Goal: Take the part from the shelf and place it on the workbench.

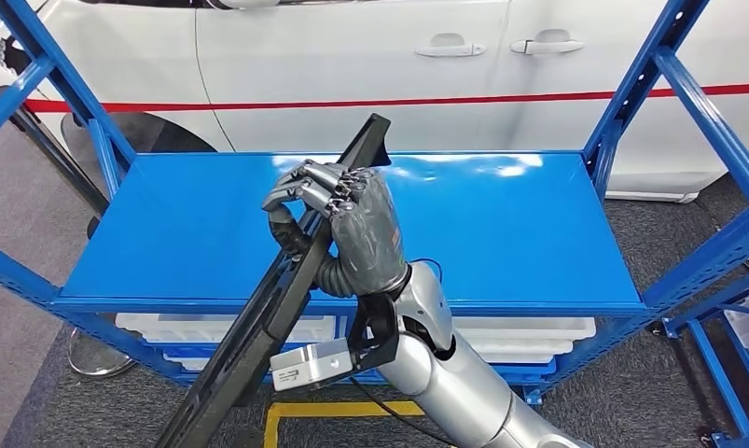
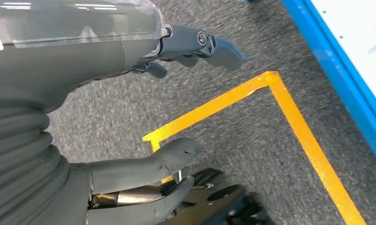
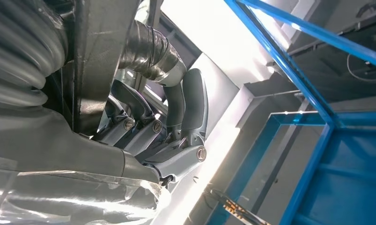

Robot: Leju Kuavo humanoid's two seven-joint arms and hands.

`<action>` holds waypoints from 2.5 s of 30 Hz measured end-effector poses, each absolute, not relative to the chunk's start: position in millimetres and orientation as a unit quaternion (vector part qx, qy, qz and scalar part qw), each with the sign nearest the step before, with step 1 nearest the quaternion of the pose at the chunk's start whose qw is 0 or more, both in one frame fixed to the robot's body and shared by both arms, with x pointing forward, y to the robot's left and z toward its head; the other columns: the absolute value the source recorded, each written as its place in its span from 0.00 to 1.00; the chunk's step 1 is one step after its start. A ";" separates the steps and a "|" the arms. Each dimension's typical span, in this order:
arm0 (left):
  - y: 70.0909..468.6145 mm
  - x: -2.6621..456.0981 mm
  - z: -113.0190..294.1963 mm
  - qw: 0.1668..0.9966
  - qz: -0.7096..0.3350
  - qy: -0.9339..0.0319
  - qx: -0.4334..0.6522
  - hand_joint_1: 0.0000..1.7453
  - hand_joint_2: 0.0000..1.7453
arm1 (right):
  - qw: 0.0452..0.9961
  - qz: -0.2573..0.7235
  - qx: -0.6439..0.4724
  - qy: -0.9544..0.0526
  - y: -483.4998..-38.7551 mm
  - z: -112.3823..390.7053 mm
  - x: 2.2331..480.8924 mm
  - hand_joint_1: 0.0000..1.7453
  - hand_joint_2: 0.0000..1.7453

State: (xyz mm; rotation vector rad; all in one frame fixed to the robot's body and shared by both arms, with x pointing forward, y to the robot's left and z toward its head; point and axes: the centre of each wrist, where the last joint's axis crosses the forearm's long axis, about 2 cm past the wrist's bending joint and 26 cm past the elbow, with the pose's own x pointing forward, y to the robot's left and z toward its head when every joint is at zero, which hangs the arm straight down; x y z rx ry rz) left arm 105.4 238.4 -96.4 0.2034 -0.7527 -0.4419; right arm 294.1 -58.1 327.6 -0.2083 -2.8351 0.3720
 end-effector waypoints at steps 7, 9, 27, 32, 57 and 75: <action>237.2 110.1 -95.2 0.899 -0.215 -0.368 0.097 0.00 1.00 | 0.126 0.129 -0.081 -0.980 -57.7 330.8 294.8 1.00 1.00; 236.0 110.8 -94.9 0.899 -0.216 -0.369 0.096 0.00 1.00 | 0.126 0.130 -0.083 -0.980 -57.8 331.7 295.5 1.00 1.00; 231.2 111.8 -94.2 0.900 -0.218 -0.368 0.087 0.00 1.00 | 0.124 0.137 -0.097 -0.978 -57.9 331.3 302.3 1.00 1.00; 231.2 112.5 -94.0 0.900 -0.218 -0.368 0.087 0.00 1.00 | 0.127 0.139 -0.098 -0.977 -57.5 329.8 303.2 1.00 1.00; 229.5 119.9 -92.0 0.898 -0.227 -0.367 0.083 0.00 1.00 | 0.119 0.137 -0.106 -0.978 -56.2 335.3 304.0 1.00 1.00; 230.8 122.2 -91.6 0.897 -0.237 -0.366 0.078 0.00 1.00 | 0.108 0.134 -0.121 -0.978 -58.0 338.7 302.8 1.00 1.00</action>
